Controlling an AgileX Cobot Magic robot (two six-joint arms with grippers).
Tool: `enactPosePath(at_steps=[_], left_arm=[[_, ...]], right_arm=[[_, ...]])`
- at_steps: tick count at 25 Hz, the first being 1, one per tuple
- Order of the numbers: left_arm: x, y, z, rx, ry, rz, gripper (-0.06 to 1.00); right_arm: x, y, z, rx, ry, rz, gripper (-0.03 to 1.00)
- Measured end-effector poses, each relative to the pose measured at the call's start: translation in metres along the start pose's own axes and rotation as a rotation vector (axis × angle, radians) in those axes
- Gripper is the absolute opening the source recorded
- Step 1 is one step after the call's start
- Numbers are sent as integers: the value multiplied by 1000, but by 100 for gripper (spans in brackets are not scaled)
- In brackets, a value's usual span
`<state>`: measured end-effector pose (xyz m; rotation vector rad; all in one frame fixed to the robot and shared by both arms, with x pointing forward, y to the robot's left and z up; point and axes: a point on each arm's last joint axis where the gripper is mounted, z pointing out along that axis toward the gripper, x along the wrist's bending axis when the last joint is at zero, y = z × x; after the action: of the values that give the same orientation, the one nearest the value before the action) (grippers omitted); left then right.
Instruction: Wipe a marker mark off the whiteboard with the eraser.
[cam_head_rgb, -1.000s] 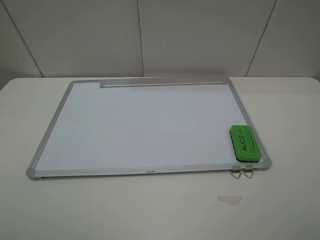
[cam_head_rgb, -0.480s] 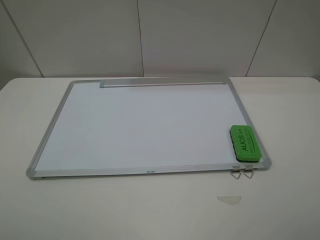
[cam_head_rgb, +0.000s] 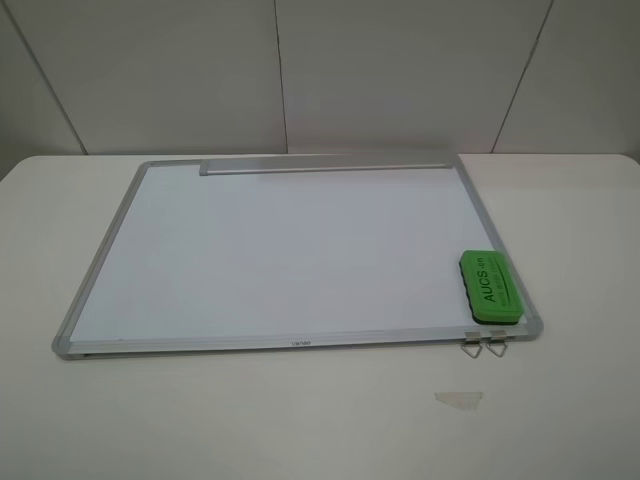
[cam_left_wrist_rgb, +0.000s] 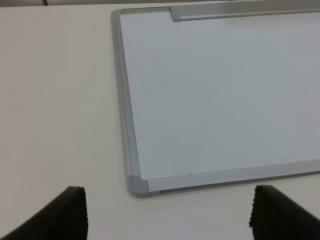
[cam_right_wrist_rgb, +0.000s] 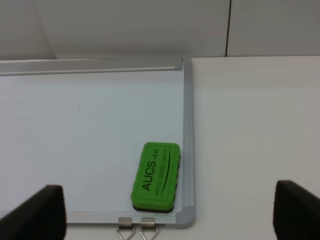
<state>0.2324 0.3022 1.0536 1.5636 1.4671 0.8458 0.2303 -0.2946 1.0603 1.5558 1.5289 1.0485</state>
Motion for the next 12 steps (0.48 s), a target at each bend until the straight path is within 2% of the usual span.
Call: enactPosePath(at_steps=[12], left_arm=[[0, 0, 0, 0, 0, 0, 68]], right_arm=[[0, 0, 0, 0, 0, 0, 83]])
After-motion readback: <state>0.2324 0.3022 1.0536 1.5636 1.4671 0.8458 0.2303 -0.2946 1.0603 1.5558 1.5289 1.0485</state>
